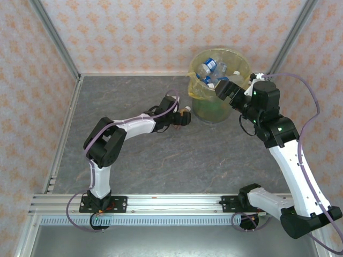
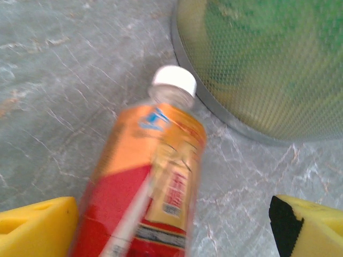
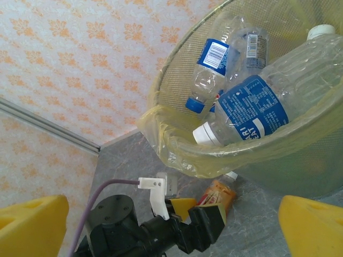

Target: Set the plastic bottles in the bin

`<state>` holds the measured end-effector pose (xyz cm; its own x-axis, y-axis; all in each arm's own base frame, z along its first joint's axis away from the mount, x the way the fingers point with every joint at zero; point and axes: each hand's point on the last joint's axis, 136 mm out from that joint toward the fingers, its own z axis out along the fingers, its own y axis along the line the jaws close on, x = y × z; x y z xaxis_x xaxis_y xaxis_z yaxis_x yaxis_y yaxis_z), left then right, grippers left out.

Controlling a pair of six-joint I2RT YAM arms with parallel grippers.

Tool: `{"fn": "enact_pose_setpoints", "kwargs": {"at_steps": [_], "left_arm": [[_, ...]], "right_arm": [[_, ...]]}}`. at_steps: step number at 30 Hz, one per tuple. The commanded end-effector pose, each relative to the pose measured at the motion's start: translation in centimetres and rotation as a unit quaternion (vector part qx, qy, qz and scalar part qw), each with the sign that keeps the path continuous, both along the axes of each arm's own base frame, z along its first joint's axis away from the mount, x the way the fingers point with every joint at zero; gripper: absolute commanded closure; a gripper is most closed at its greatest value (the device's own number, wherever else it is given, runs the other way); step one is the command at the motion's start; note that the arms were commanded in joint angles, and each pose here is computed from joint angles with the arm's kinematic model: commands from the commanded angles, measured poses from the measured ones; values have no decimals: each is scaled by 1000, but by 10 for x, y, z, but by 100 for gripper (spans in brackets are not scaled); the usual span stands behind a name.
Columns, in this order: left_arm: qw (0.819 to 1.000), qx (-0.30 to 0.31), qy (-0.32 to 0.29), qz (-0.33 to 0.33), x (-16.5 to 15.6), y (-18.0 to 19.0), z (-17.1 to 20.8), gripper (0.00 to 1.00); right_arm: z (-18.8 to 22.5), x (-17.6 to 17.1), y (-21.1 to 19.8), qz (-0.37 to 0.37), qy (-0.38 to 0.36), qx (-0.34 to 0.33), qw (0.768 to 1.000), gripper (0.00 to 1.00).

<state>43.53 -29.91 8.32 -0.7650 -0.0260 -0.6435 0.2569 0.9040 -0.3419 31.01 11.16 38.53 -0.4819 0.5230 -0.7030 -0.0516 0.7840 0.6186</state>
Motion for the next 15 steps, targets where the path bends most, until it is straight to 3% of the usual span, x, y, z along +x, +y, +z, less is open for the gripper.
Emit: {"fn": "enact_pose_setpoints", "kwargs": {"at_steps": [1, 10, 15], "left_arm": [[999, 45, 8, -3, -7, 12, -10, 7], [989, 150, -4, -20, -9, 19, -28, 8], [984, 177, 2, -5, -7, 21, -35, 8]], "right_arm": [[6, -2, 4, 8, -14, 15, 1000, 0], [9, -5, 3, 7, -15, 18, 1000, 0], [8, -8, 0, 1, -16, 17, 1000, 0]]}}
